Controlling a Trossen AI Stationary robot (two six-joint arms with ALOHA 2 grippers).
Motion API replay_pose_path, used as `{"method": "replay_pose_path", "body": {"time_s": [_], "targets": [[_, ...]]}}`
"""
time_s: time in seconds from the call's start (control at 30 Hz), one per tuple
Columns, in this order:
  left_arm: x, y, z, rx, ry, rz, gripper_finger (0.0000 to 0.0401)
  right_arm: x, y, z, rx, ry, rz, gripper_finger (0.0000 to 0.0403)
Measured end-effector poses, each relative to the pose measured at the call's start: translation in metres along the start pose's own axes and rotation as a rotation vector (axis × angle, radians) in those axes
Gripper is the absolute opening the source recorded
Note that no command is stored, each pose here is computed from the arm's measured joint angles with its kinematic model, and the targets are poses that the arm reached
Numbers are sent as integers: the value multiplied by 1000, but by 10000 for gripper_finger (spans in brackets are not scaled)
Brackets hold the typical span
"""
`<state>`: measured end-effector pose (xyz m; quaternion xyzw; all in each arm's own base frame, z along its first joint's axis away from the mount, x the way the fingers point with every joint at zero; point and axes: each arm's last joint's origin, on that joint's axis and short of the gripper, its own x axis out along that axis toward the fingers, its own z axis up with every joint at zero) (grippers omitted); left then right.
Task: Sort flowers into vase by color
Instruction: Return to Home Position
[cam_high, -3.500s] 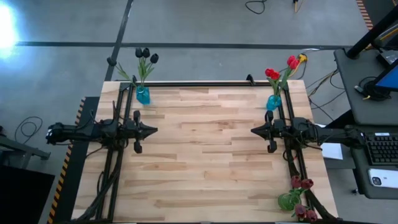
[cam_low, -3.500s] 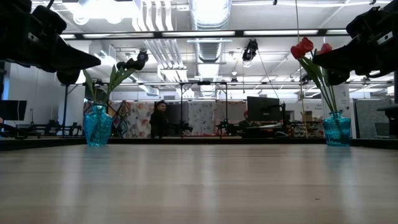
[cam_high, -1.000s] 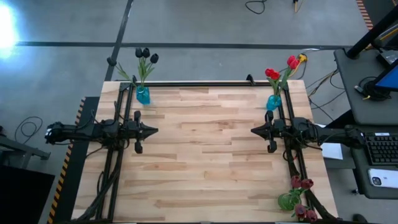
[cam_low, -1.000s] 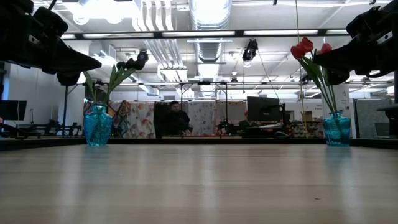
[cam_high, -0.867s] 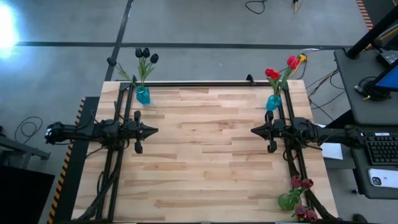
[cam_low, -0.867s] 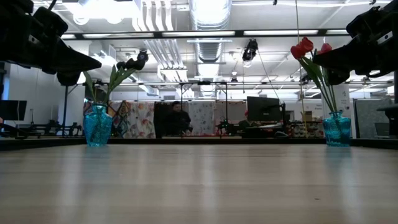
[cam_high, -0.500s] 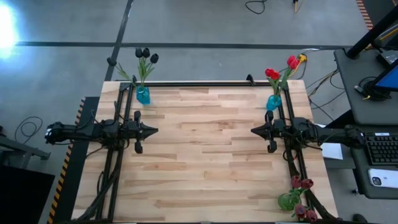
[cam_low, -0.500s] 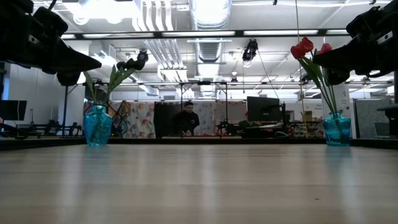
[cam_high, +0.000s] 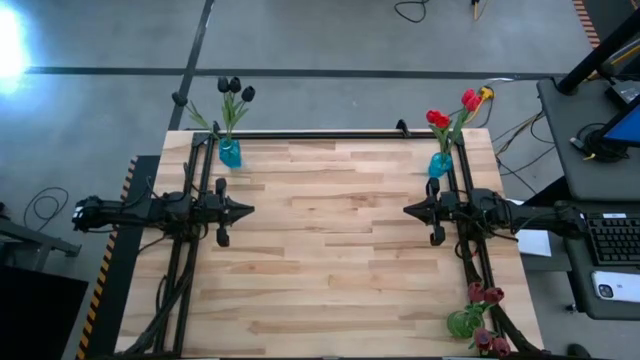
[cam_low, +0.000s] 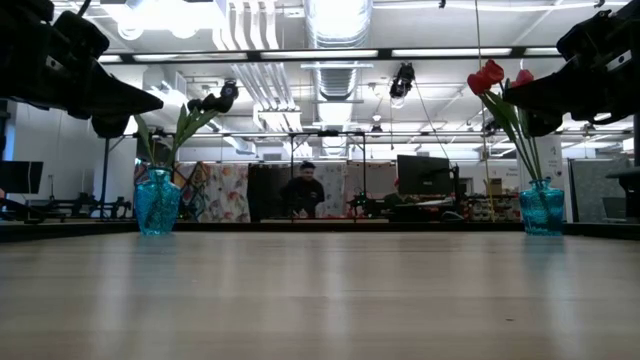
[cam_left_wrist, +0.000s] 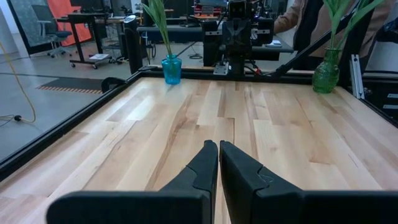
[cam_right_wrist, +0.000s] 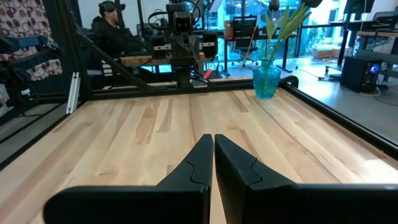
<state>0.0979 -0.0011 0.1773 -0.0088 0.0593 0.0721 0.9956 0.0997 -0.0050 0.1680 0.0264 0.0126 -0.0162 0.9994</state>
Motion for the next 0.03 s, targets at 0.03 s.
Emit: {"method": "replay_pose_path", "body": {"time_s": [0.03], "targets": [[0, 0, 0, 0, 0, 0, 5, 0, 0, 0, 0, 0, 0, 9]]}}
